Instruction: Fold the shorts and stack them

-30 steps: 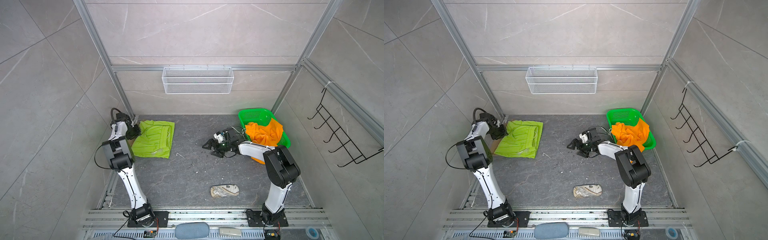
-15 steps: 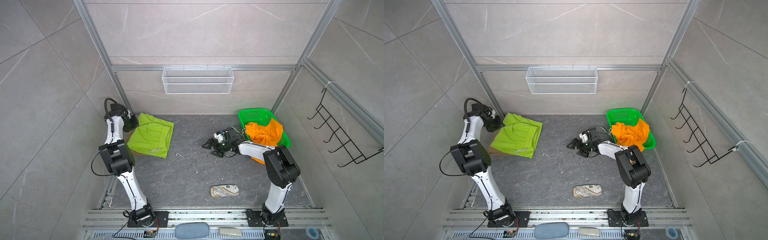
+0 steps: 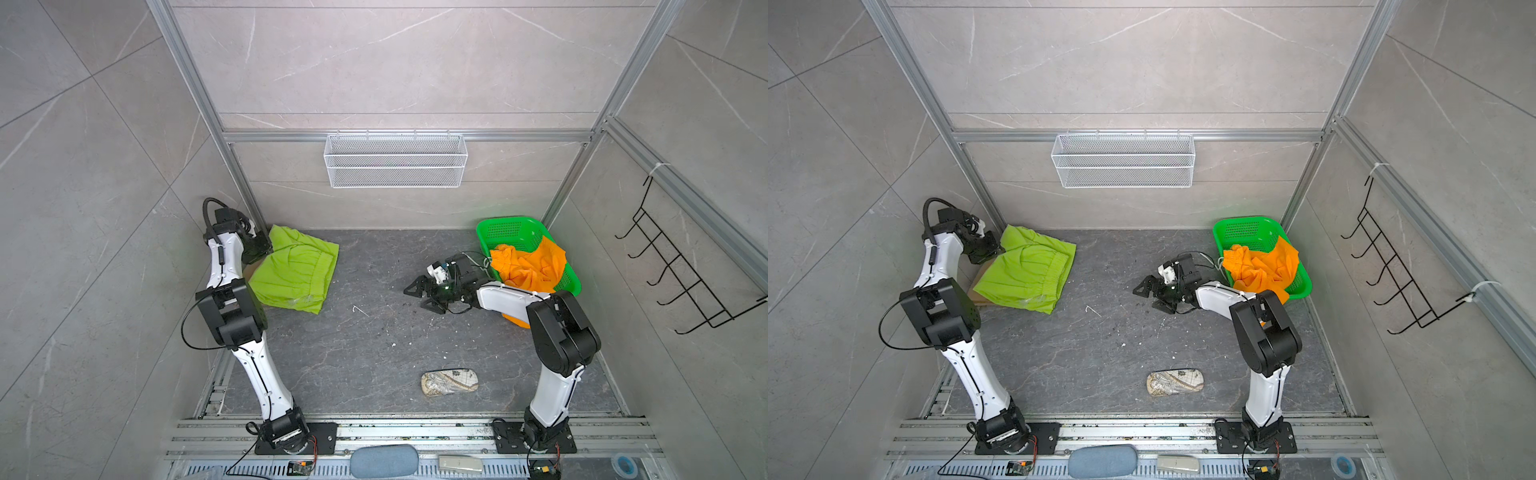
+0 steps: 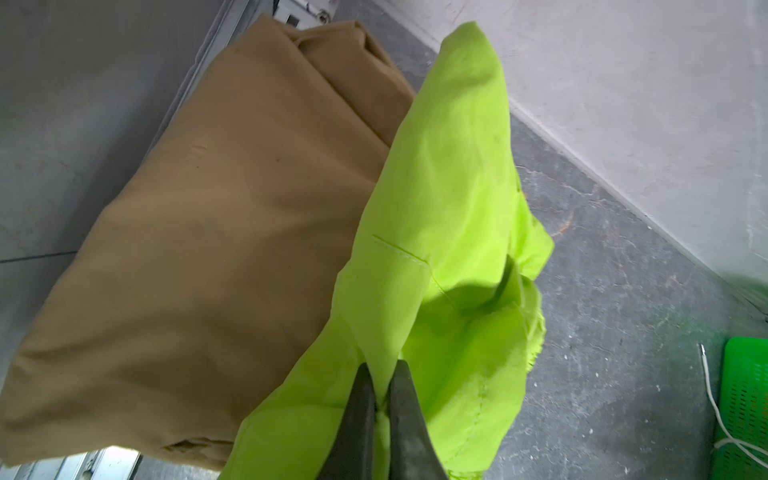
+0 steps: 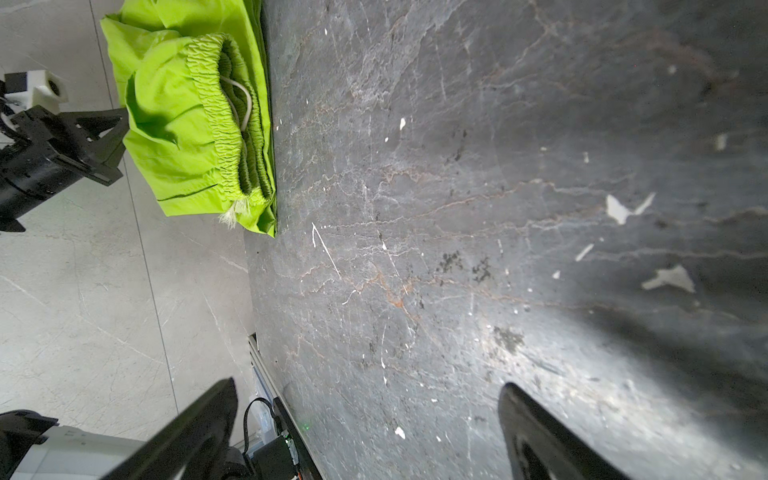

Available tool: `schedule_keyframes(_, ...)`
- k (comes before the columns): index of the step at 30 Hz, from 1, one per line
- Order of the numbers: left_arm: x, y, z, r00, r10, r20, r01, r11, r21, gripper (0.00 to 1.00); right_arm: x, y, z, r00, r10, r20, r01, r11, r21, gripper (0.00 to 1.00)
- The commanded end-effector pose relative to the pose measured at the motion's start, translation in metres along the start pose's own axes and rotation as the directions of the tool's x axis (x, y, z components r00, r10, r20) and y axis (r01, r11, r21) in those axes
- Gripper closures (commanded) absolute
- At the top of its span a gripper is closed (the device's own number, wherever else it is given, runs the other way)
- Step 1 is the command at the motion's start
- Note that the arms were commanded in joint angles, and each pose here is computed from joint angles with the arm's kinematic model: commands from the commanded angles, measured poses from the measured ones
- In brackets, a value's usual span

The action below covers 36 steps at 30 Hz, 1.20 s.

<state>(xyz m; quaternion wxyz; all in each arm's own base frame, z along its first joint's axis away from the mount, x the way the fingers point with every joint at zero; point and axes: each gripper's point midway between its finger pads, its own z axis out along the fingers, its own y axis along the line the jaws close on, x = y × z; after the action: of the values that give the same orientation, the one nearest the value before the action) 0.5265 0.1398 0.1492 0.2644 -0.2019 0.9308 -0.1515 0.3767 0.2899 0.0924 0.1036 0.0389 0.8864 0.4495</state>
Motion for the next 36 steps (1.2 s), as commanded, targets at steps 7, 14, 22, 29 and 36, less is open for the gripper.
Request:
schedule_keyframes(7,-0.001,0.022,0.011,0.999,-0.033,0.003,0.033,0.999,-0.031,1.0,0.0,0.002,0.005,1.0,0.003,-0.011,-0.003,1.0,-0.009,0.01)
schedule_keyframes(14,0.008,0.044,0.022,0.995,-0.091,-0.043,0.086,0.991,-0.1,0.41,0.002,0.004,0.003,1.0,0.001,-0.008,-0.001,1.0,-0.006,0.01)
schedule_keyframes(22,0.005,0.008,-0.021,0.995,-0.092,0.027,0.094,0.994,-0.062,0.01,0.004,0.007,0.005,1.0,-0.004,-0.018,0.004,1.0,-0.008,0.01)
schedule_keyframes(29,0.016,-0.05,-0.03,0.996,-0.088,0.036,0.085,0.994,0.068,0.01,0.004,0.011,0.01,1.0,-0.01,-0.02,0.01,1.0,-0.008,0.01)
schedule_keyframes(36,0.019,-0.06,-0.023,0.996,-0.07,0.054,0.07,0.997,0.017,0.0,0.01,0.014,0.01,0.999,-0.024,-0.032,0.024,1.0,-0.003,0.01)
